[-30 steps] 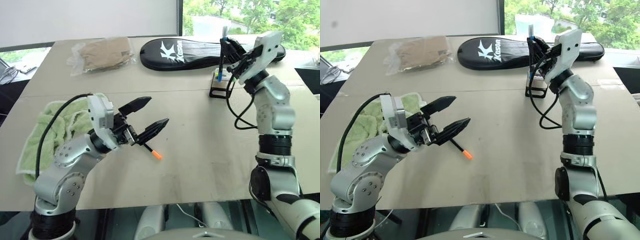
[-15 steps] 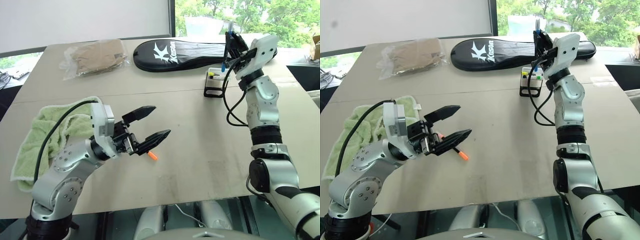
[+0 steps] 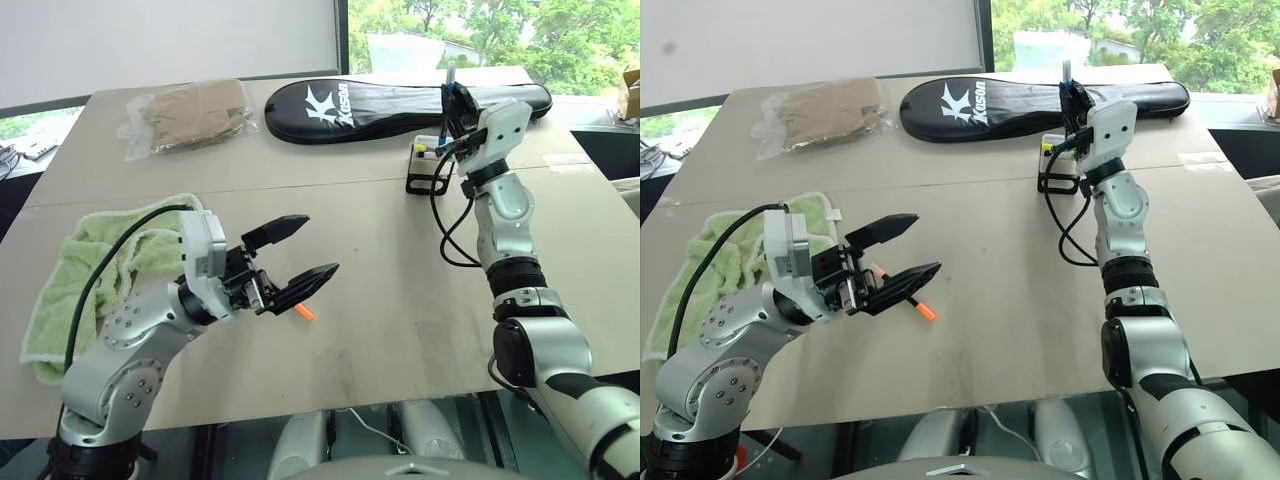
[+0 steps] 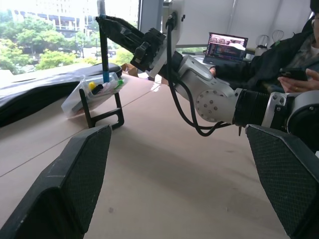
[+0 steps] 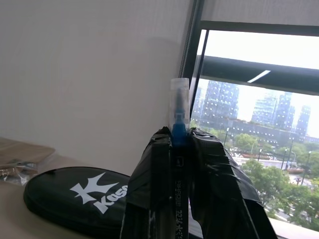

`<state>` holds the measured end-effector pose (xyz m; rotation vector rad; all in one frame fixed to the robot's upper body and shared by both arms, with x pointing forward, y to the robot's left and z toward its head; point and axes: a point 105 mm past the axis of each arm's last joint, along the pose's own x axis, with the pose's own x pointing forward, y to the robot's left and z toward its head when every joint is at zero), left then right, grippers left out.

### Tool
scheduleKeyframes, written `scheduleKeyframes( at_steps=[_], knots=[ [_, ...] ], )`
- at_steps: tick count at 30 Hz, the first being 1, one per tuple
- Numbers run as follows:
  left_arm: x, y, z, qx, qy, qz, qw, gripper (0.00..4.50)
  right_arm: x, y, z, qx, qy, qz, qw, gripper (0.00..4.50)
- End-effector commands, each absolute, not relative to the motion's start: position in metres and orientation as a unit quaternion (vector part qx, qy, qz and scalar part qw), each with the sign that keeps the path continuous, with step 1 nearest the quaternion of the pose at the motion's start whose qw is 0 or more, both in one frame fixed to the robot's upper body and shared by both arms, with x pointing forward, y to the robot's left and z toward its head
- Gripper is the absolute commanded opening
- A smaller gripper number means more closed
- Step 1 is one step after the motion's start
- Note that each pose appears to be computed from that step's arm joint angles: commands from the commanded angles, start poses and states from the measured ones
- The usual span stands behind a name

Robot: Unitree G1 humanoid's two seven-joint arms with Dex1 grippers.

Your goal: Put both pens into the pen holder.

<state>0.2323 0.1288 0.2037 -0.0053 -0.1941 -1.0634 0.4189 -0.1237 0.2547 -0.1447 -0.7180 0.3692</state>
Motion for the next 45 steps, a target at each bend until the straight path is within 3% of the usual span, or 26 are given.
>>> scheduleKeyframes(
  at_steps=[1, 5, 7, 8, 11, 14, 18, 22, 24, 27, 38, 43, 45],
  knots=[
    [0.229, 0.132, 0.213, 0.015, -0.115, -0.502, 0.857, 4.50, 0.415, -0.120, 0.266, -0.063, -0.379, 0.178, 0.906, 1.69],
    [0.229, 0.135, 0.213, 0.018, -0.114, -0.496, 0.861, 4.50, 0.414, -0.133, 0.260, -0.070, -0.377, 0.158, 0.910, 3.64],
    [0.229, 0.136, 0.213, 0.016, -0.114, -0.493, 0.862, 4.50, 0.412, -0.138, 0.258, -0.075, -0.374, 0.152, 0.912, 4.37],
    [0.230, 0.136, 0.213, 0.014, -0.113, -0.491, 0.863, 4.50, 0.412, -0.140, 0.257, -0.080, -0.370, 0.151, 0.913, 4.45],
    [0.230, 0.138, 0.207, 0.009, -0.097, -0.485, 0.869, 4.50, 0.405, -0.139, 0.254, -0.093, -0.354, 0.173, 0.914, 4.45],
    [0.231, 0.144, 0.199, -0.012, -0.066, -0.460, 0.886, 4.50, 0.384, -0.131, 0.253, -0.098, -0.323, 0.246, 0.909, 4.45],
    [0.221, 0.154, 0.177, -0.041, 0.017, -0.416, 0.908, 4.50, 0.323, -0.109, 0.235, -0.093, -0.215, 0.455, 0.859, 4.45],
    [0.224, 0.173, 0.147, 0.040, 0.138, -0.325, 0.935, 4.50, 0.269, -0.111, 0.206, -0.086, -0.071, 0.570, 0.814, 4.45],
    [0.228, 0.171, 0.138, -0.036, 0.198, -0.320, 0.926, 4.50, 0.257, -0.114, 0.184, -0.123, -0.026, 0.584, 0.802, 4.45],
    [0.247, 0.166, 0.140, -0.103, 0.233, -0.284, 0.924, 4.50, 0.244, -0.118, 0.172, -0.142, 0.005, 0.597, 0.789, 4.45],
    [0.270, 0.140, 0.112, -0.128, 0.394, -0.115, 0.903, 4.50, 0.236, -0.137, 0.162, -0.168, 0.013, 0.589, 0.790, 4.45],
    [0.272, 0.136, 0.104, -0.121, 0.423, -0.074, 0.895, 4.50, 0.237, -0.135, 0.163, -0.171, 0.004, 0.573, 0.801, 4.45],
    [0.277, 0.139, 0.098, -0.103, 0.434, -0.063, 0.893, 3.96, 0.235, -0.133, 0.163, -0.161, 0.003, 0.567, 0.808, 4.50]
  ],
)
